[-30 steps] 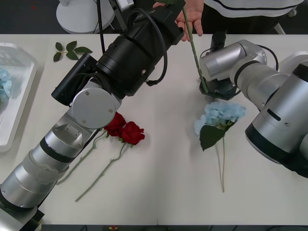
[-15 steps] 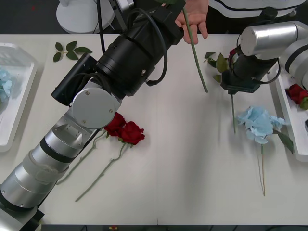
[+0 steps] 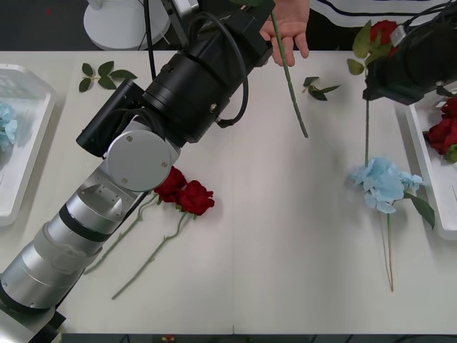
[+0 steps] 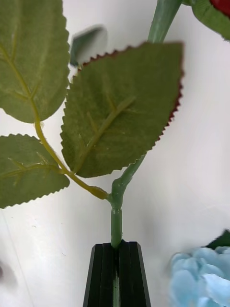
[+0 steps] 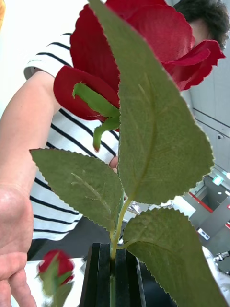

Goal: Place the red flowers into the right box and the blue flowers into the left box. If a person shows an open palm, hand one flower to the person first, then continue sorting.

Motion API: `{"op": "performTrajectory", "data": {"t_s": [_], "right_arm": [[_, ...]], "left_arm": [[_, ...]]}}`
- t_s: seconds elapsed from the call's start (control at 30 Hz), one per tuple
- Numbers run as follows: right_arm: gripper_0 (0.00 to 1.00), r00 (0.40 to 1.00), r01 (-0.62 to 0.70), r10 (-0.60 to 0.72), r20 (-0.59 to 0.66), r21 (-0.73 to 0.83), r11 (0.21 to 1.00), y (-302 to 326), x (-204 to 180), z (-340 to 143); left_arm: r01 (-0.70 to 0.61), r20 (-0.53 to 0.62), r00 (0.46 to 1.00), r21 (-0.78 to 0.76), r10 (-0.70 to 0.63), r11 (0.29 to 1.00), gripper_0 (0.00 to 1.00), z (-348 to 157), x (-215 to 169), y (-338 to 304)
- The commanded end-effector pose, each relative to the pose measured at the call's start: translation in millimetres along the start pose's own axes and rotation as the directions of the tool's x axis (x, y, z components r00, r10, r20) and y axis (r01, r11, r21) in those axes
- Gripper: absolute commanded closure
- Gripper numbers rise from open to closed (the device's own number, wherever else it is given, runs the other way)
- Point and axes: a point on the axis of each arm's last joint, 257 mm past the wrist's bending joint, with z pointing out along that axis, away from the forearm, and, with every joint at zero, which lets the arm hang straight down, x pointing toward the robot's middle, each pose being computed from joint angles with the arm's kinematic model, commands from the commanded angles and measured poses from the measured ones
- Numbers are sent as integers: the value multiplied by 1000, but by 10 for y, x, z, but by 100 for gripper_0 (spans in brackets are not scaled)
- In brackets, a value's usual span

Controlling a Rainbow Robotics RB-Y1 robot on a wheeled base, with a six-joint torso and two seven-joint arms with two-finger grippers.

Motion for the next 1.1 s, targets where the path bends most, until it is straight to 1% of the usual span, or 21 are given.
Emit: {"op": "performTrajectory", "data": {"t_s": [0.03, 0.07, 0.17, 0.2, 0.27, 0.3, 0.37, 0.4, 0.47, 0.5, 0.53, 0.57, 0.6, 0.67, 0.7, 0.77, 0.8, 0.87, 0.9, 0.97, 1.1], "right_arm": [[100, 966, 199, -198, 166, 13, 980, -175, -402, -604], [100, 958, 217, -216, 188, 11, 976, -167, -450, -660], [100, 901, 306, -279, 332, -30, 952, 39, -788, -995], [100, 888, 322, -288, 358, -38, 946, 92, -851, -1052], [100, 827, 395, -333, 452, -47, 918, 293, -1073, -1265], [100, 811, 412, -343, 473, -46, 910, 334, -1121, -1322], [100, 728, 488, -388, 566, -30, 872, 558, -1310, -1530], [100, 699, 510, -401, 592, -21, 860, 635, -1360, -1583], [100, 595, 572, -420, 685, 6, 820, 929, -1521, -1751], [100, 566, 591, -427, 705, 14, 807, 1022, -1545, -1782], [100, 515, 615, -435, 738, 35, 788, 1151, -1599, -1846], [100, 488, 626, -442, 753, 51, 778, 1208, -1624, -1867], [100, 439, 654, -457, 774, 74, 753, 1365, -1640, -1910], [100, 377, 677, -460, 804, 99, 729, 1562, -1692, -1982], [100, 360, 686, -463, 810, 106, 720, 1627, -1699, -1997], [100, 289, 715, -472, 833, 140, 685, 1890, -1747, -2095], [100, 278, 722, -468, 838, 139, 678, 1963, -1750, -2121], [100, 227, 748, -465, 856, 152, 646, 2256, -1773, -2218], [100, 215, 751, -463, 860, 157, 641, 2305, -1786, -2241], [100, 166, 765, -452, 877, 175, 620, 2547, -1832, -2359], [100, 111, 782, -437, 893, 193, 592, 2879, -1883, -2497]], "left_arm": [[91, 32, 995, 39, -92, 995, 100, 17, -82, -231], [91, 32, 995, 39, -92, 995, 100, 17, -82, -231], [91, 32, 995, 39, -92, 995, 100, 17, -82, -231], [91, 32, 995, 39, -92, 995, 100, 17, -82, -231], [91, 32, 995, 39, -92, 995, 100, 17, -82, -231], [91, 32, 995, 39, -92, 995, 100, 17, -82, -231], [91, 32, 995, 39, -92, 995, 100, 17, -82, -231], [91, 32, 995, 39, -92, 995, 100, 17, -82, -231], [91, 32, 995, 39, -92, 995, 100, 17, -82, -231], [91, 32, 995, 39, -92, 995, 100, 17, -82, -231], [91, 32, 995, 39, -92, 995, 100, 17, -82, -231], [91, 32, 995, 39, -92, 995, 100, 17, -82, -231], [91, 32, 995, 39, -92, 995, 100, 17, -82, -231], [91, 32, 995, 39, -92, 995, 100, 17, -82, -231], [91, 32, 995, 39, -92, 995, 100, 17, -82, -231], [91, 32, 995, 39, -92, 995, 100, 17, -82, -231], [91, 32, 995, 39, -92, 995, 100, 17, -82, -231], [91, 32, 995, 39, -92, 995, 100, 17, -82, -231], [91, 32, 995, 39, -92, 995, 100, 17, -82, -231], [91, 32, 995, 39, -92, 995, 100, 17, -82, -231], [91, 32, 995, 39, -92, 995, 100, 17, -82, -231]]}}
